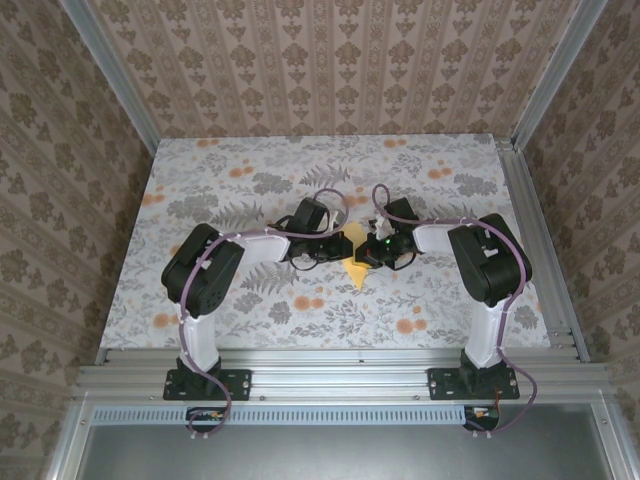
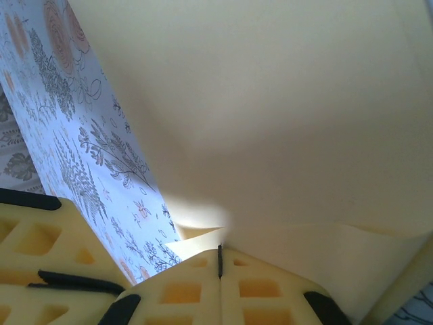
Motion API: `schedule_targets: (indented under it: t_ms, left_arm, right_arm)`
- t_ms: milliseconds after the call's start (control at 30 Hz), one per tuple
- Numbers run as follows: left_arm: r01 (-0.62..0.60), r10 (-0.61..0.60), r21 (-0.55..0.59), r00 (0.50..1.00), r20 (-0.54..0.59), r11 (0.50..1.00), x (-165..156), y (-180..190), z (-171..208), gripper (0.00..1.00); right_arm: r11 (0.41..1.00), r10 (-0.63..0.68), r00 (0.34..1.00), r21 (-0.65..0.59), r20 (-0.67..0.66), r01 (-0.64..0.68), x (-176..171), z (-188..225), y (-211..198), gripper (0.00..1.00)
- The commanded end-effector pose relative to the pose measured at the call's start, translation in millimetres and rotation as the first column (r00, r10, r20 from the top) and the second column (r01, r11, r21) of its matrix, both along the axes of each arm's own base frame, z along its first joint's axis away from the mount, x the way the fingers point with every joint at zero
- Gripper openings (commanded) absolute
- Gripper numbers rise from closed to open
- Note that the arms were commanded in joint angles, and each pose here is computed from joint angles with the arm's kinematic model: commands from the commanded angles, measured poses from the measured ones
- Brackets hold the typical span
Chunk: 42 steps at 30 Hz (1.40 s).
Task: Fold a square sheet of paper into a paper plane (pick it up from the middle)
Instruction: Third fold the triangle at the center of the table.
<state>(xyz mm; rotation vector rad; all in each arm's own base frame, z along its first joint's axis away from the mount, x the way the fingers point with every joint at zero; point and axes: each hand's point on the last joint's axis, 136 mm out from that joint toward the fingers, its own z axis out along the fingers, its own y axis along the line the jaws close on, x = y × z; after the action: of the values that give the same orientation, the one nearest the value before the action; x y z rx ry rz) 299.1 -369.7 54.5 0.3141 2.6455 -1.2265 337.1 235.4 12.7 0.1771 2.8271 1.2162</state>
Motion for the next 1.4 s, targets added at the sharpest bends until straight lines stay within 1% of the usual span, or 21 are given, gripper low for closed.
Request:
schedule_targets:
  t_ms: [0, 167, 367, 700, 1000, 1100, 1233, 1367]
  left_arm:
    - [0.012, -0.009, 0.073, 0.999, -0.050, 0.997, -14.9, 13.6, -20.4, 0.12]
    - [-0.012, 0.014, 0.049, 1.000, -0.028, 0.999, -10.5, 20.0, -10.8, 0.12]
    - [0.010, -0.010, 0.016, 1.000, -0.030, 1.000, -10.4, 7.8, -9.8, 0.12]
    - [0.037, -0.036, 0.030, 0.999, -0.041, 0.999, -8.4, 0.4, -16.3, 0.12]
    - [0.067, -0.059, 0.114, 0.995, -0.078, 0.991, -18.0, 11.9, -38.6, 0.12]
    - [0.092, -0.079, 0.166, 0.994, -0.081, 0.982, -22.8, 17.8, -46.5, 0.11]
    - [0.124, -0.104, 0.279, 0.991, -0.088, 0.952, -27.7, 32.2, -61.1, 0.11]
    - [0.127, -0.104, 0.322, 0.991, -0.089, 0.938, -27.1, 38.3, -66.8, 0.11]
  right_arm:
    - [0.994, -0.029, 0.993, -0.104, -0.111, 0.017, -25.7, -29.0, -17.0, 0.00]
    - [0.994, -0.030, 0.993, -0.105, -0.115, 0.018, -26.6, -30.4, -17.3, 0.00]
    - [0.994, -0.030, 0.993, -0.105, -0.111, 0.019, -25.3, -28.3, -17.0, 0.00]
    - [0.995, -0.029, 0.994, -0.097, -0.103, 0.019, -23.9, -24.5, -15.7, 0.00]
    - [0.998, -0.035, 0.996, -0.061, -0.078, 0.031, -17.3, -11.1, -10.8, 0.00]
    - [0.998, -0.042, 0.997, -0.048, -0.066, 0.039, -14.6, -4.8, -10.2, 0.00]
    - [0.998, -0.048, 0.998, -0.031, -0.045, 0.046, -10.1, 5.7, -10.2, 0.00]
    - [0.998, -0.061, 0.998, -0.026, -0.024, 0.060, -6.1, 13.9, -14.9, 0.00]
